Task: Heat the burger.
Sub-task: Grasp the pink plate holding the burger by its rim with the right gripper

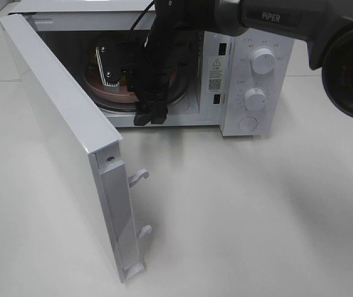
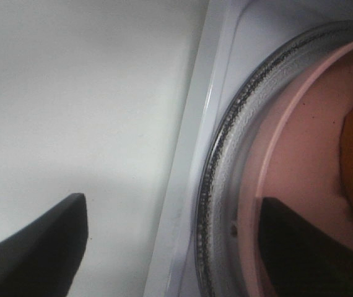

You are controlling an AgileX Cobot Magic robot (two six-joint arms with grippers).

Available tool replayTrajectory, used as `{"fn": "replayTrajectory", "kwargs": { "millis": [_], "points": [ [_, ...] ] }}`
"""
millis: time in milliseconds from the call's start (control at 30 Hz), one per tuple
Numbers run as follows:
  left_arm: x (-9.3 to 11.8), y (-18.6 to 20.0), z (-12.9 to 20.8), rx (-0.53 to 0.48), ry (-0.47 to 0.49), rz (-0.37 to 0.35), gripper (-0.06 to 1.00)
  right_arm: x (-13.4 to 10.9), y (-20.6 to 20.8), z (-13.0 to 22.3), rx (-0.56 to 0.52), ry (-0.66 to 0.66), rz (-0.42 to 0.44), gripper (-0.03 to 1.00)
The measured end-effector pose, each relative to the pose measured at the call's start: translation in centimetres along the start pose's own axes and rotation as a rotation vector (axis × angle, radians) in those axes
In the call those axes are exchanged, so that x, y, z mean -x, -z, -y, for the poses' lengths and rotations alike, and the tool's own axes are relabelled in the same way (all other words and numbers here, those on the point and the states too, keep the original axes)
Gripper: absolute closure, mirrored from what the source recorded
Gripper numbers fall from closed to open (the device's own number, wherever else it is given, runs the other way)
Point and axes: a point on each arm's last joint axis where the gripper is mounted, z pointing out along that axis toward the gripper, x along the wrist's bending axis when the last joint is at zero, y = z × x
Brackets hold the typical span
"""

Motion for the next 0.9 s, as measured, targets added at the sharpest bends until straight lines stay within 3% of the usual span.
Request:
{"fn": "replayTrajectory", "kwargs": {
  "millis": [900],
  "points": [
    [0.0,0.0,0.0,0.000,0.000,0.000,-0.04,1.2,-0.9,-0.4,0.012,-0.055,0.037,0.20]
  ]
}}
